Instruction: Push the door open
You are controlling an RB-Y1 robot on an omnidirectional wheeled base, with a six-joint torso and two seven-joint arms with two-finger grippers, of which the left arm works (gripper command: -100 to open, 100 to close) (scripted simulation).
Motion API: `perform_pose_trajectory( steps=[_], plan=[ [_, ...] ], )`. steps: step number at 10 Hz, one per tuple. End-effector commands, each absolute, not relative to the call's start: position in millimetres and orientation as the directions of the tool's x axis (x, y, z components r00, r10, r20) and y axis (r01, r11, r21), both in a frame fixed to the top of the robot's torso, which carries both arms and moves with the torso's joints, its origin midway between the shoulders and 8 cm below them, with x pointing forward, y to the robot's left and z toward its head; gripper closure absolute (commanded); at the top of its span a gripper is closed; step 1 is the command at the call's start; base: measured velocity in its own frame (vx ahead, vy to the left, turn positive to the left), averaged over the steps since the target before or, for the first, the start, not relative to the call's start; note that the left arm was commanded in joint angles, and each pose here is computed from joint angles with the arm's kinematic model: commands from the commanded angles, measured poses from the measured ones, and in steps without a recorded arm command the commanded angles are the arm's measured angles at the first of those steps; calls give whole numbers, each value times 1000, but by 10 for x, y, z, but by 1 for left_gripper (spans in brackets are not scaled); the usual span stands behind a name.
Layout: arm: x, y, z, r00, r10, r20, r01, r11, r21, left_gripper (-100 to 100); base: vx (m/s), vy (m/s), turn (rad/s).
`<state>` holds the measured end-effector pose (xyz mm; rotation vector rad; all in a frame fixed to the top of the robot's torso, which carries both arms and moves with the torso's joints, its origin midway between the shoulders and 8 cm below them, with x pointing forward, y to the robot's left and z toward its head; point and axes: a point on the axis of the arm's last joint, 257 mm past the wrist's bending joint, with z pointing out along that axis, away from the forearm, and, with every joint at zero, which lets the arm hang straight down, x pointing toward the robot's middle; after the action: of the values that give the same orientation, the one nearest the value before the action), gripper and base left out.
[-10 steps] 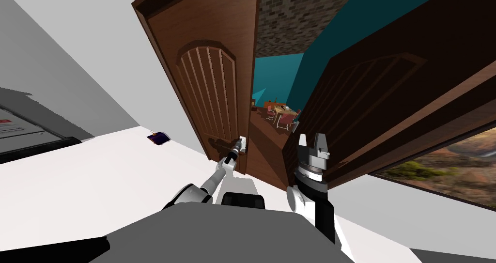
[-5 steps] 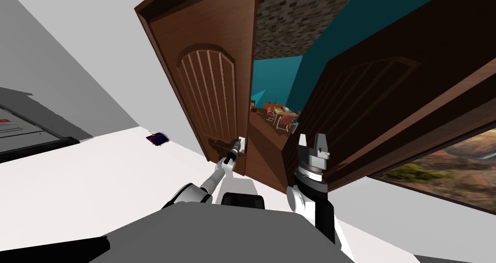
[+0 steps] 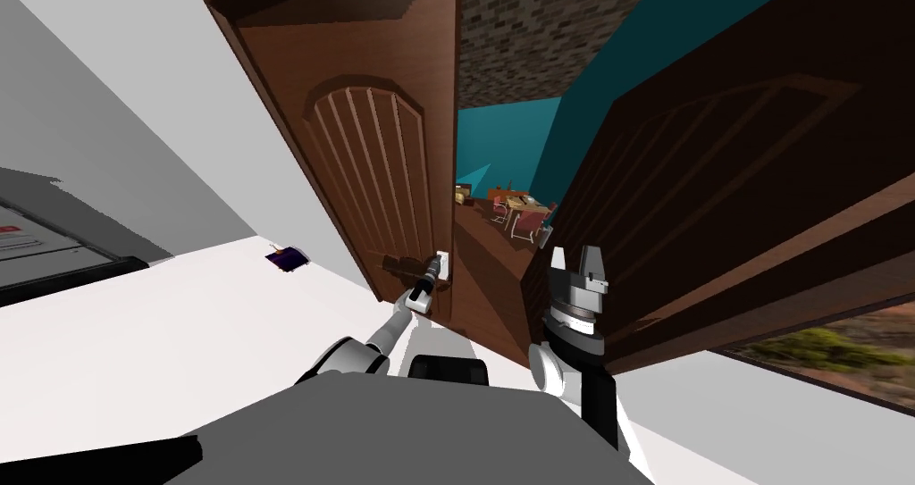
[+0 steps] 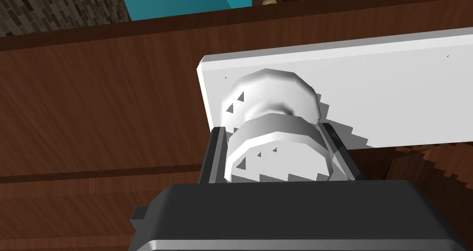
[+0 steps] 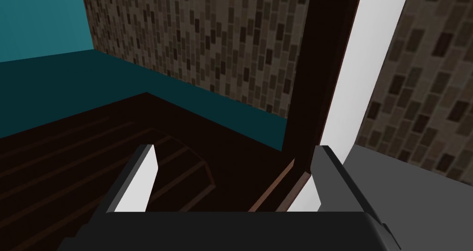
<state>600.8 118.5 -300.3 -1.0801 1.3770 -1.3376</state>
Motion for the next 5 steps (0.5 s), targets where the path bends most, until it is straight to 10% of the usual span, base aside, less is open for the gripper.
perform_pose_trajectory(
  steps=[1,5],
  plan=[
    [6037,1417,-2957,-177,-983,-44,15,42,-999,100,156,-114,67],
    [6081,1745,-2950,-125,-991,-53,13,52,-999,100,159,-104,81]
  ],
)
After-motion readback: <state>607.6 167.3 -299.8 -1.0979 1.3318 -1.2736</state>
